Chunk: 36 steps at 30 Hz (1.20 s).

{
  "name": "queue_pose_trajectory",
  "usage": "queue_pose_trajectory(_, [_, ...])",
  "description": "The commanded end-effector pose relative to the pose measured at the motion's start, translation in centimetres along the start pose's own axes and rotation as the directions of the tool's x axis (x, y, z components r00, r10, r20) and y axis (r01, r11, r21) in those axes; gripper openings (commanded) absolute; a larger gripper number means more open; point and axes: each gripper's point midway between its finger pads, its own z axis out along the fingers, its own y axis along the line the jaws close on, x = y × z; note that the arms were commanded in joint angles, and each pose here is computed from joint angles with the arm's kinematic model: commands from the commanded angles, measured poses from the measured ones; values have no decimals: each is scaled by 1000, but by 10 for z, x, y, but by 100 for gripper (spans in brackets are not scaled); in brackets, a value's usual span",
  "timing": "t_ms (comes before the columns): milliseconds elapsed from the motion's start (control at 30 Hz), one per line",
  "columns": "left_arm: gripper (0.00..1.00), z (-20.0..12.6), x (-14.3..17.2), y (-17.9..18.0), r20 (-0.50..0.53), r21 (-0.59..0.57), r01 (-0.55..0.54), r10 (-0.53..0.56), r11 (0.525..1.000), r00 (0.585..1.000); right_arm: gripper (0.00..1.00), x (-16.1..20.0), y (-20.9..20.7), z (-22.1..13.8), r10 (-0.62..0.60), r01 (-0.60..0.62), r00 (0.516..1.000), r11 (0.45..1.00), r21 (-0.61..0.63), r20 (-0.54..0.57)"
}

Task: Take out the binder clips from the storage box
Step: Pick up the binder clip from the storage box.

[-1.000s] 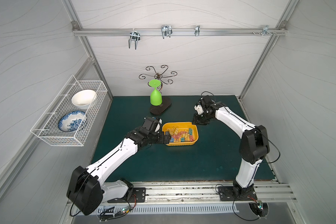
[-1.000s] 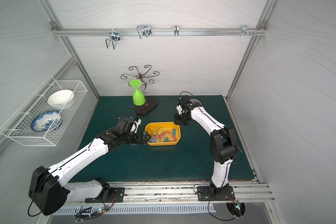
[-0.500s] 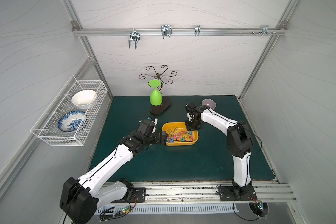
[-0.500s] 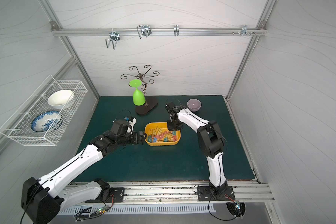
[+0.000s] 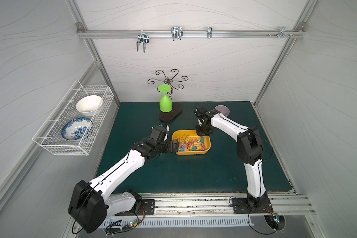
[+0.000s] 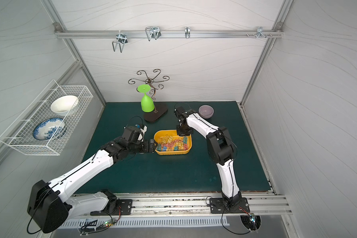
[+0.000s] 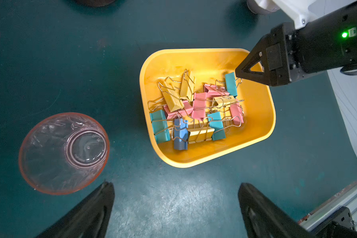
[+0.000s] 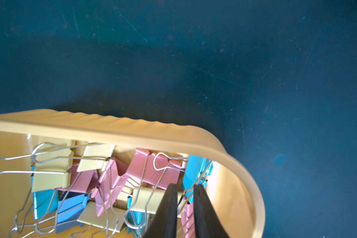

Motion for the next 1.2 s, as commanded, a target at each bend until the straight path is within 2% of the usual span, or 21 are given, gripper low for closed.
queue_pose_trajectory(0, [98, -10, -22, -14, 53, 43, -9, 7, 999, 999, 20, 14, -4, 8, 4, -2, 998, 999, 34, -57])
queue_pose_trajectory(200, [98, -12, -23, -15, 57, 50, -8, 5, 999, 998, 20, 20, -5, 9, 1, 2, 998, 999, 46, -66])
queue_pose_trajectory(500, [98, -13, -21, -16, 52, 55, -4, 1, 998, 999, 9, 20, -17, -7, -1, 3, 1000, 994, 113, -17])
queue_pose_trajectory(667, [98, -13, -24, -20, 53, 74, -1, -3, 997, 999, 4, 11, -23, -33, -2, -6, 998, 991, 132, 62])
queue_pose_trajectory(900, [98, -10, -26, -28, 44, 110, 6, -11, 994, 999, 1, -2, -20, -76, 21, -35, 982, 997, 73, 187])
queue_pose_trajectory(1000, [99, -7, -30, -37, 41, 152, 13, -19, 988, 999, 0, -9, -27, -104, 98, -98, 962, 995, -15, 255])
queue_pose_trajectory(1067, [98, -4, -33, -46, 28, 186, 13, -18, 982, 999, 0, -12, -44, -119, 212, -185, 930, 976, -116, 300])
queue_pose_trajectory(1133, [98, 0, -35, -53, 10, 201, 13, -15, 979, 1000, 0, -12, -71, -123, 369, -306, 877, 922, -236, 306])
queue_pose_trajectory(1167, [98, 3, -35, -57, 3, 199, 9, -10, 980, 1000, 0, -9, -88, -118, 468, -386, 837, 873, -299, 285])
